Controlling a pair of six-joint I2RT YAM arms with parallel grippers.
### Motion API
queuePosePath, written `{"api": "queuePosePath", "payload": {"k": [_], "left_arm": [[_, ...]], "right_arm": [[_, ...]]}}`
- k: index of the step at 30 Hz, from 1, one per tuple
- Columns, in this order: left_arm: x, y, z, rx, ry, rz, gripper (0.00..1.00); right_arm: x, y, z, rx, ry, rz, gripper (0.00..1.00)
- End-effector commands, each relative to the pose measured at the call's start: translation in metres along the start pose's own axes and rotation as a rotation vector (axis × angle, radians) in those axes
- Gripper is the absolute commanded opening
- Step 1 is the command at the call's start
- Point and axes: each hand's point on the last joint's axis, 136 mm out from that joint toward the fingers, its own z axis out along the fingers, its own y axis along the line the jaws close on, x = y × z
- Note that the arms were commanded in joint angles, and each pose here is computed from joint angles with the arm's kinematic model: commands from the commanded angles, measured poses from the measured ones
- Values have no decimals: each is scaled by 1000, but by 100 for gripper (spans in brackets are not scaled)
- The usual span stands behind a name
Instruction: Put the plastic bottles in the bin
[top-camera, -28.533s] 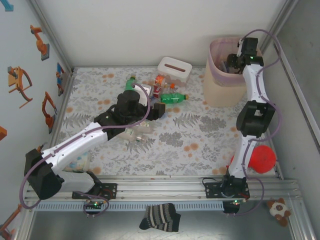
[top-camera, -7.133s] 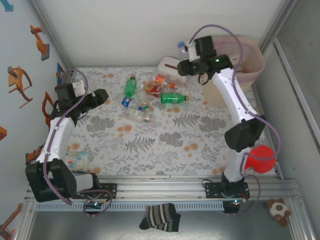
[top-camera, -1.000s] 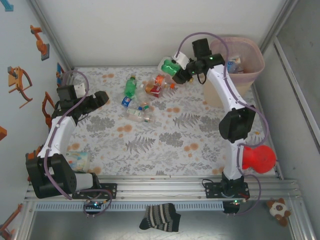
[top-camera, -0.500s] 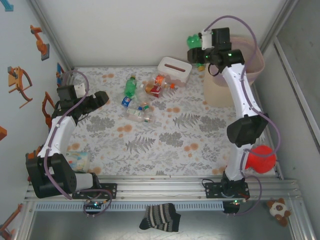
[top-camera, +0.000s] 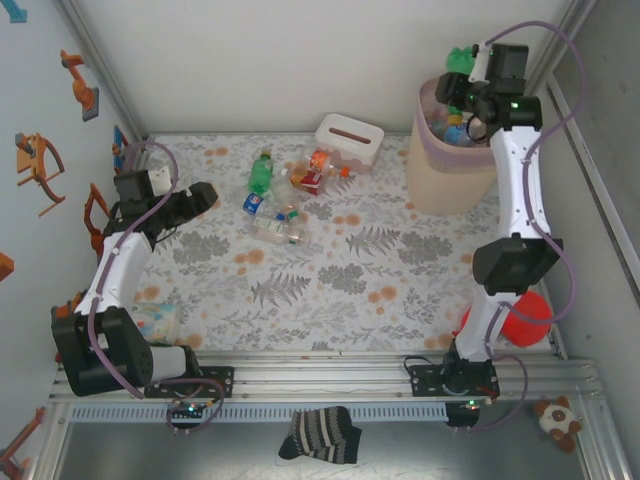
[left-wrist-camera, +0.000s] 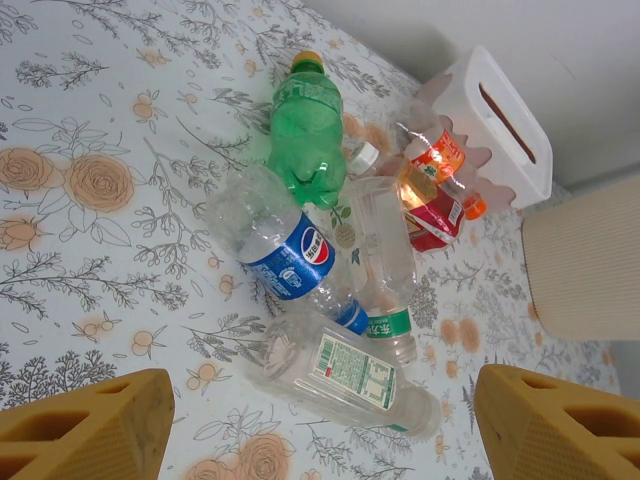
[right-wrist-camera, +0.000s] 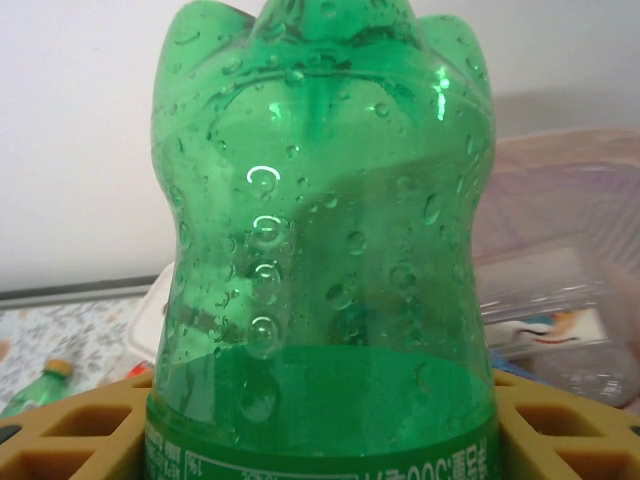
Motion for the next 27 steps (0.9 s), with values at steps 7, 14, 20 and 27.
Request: {"api": "queuePosePath", "payload": {"k": [7, 14, 20, 27], "left_arm": [[-1, 2, 0, -2, 8, -1, 78], [0, 2, 1, -3, 11, -5, 79], [0, 3, 2, -4, 13, -6, 79], [0, 3, 2, -4, 14, -10, 79]], "right_arm": [[20, -45, 34, 27, 93, -33, 44], [70, -65, 68, 64, 241, -70, 44], [117, -77, 93, 68, 382, -50, 44], [167, -99, 107, 148, 535, -62, 43]]}}
